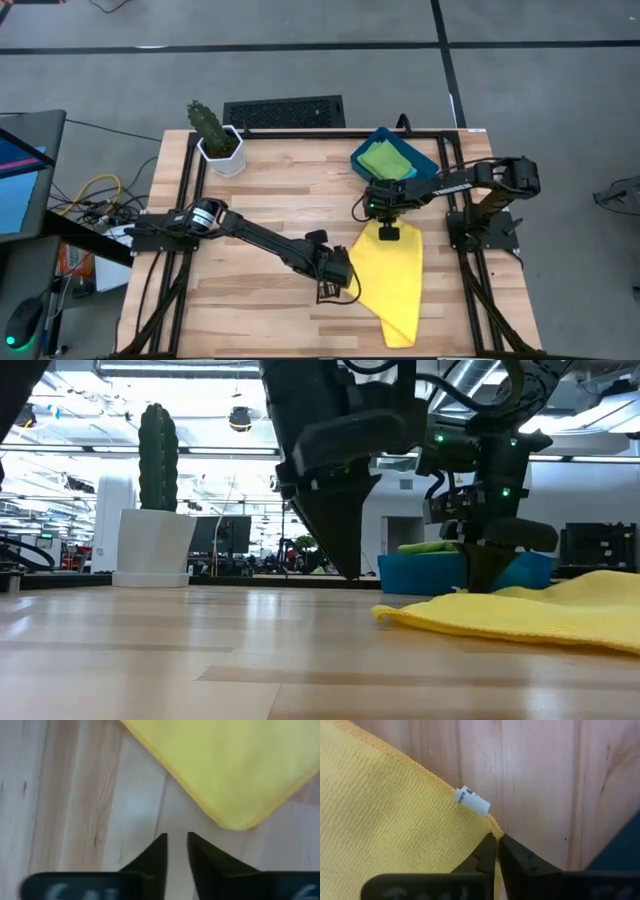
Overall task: Fold microfiber towels
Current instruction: Fold the yellow microfiber towel
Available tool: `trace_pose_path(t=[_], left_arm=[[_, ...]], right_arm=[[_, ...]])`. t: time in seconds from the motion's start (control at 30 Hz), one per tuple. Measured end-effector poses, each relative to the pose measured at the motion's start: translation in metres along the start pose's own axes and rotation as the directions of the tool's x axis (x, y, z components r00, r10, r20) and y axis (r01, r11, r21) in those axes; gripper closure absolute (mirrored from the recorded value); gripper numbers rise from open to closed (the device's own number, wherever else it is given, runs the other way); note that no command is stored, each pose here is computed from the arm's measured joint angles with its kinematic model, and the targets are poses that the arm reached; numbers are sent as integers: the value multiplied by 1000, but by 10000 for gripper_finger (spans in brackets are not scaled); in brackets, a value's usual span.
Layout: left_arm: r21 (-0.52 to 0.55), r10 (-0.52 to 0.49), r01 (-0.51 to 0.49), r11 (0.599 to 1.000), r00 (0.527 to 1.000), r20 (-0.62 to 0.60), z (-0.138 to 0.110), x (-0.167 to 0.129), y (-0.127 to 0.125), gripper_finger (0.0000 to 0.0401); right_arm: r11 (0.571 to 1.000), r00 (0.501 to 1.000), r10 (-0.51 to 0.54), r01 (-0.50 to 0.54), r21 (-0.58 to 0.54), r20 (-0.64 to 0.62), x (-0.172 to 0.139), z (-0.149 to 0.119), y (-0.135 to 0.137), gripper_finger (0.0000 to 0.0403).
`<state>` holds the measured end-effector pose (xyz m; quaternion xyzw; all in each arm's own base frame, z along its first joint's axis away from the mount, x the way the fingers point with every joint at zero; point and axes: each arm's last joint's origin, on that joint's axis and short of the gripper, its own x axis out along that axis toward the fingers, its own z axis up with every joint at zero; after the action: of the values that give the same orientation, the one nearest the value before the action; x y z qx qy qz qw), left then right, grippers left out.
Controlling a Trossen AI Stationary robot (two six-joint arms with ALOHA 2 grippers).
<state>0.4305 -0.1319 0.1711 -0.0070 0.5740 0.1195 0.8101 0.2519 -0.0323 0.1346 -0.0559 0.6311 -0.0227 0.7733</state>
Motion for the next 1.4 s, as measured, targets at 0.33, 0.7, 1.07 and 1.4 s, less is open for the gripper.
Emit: trace_pose_path(t=[0.33, 0.7, 1.07, 1.4], left_arm=[[-224, -43, 82, 971, 984, 173, 8, -3, -21, 174], [-420, 18, 83, 904, 973, 230, -21, 23, -37, 145], [-488, -34, 151, 860, 970, 241, -30, 39, -30, 184], [-414, -61, 144, 899, 976, 208, -36, 46, -27, 369]], right_arm=[[1000, 1000, 7, -7, 0, -9, 0, -1, 0, 378], [1000, 1000, 6, -6, -7, -2, -1, 0, 0, 368], [1000, 1000, 6, -6, -9, 0, -1, 0, 0, 367], [1000, 1000, 6, -6, -3, 2, -1, 0, 0, 367]])
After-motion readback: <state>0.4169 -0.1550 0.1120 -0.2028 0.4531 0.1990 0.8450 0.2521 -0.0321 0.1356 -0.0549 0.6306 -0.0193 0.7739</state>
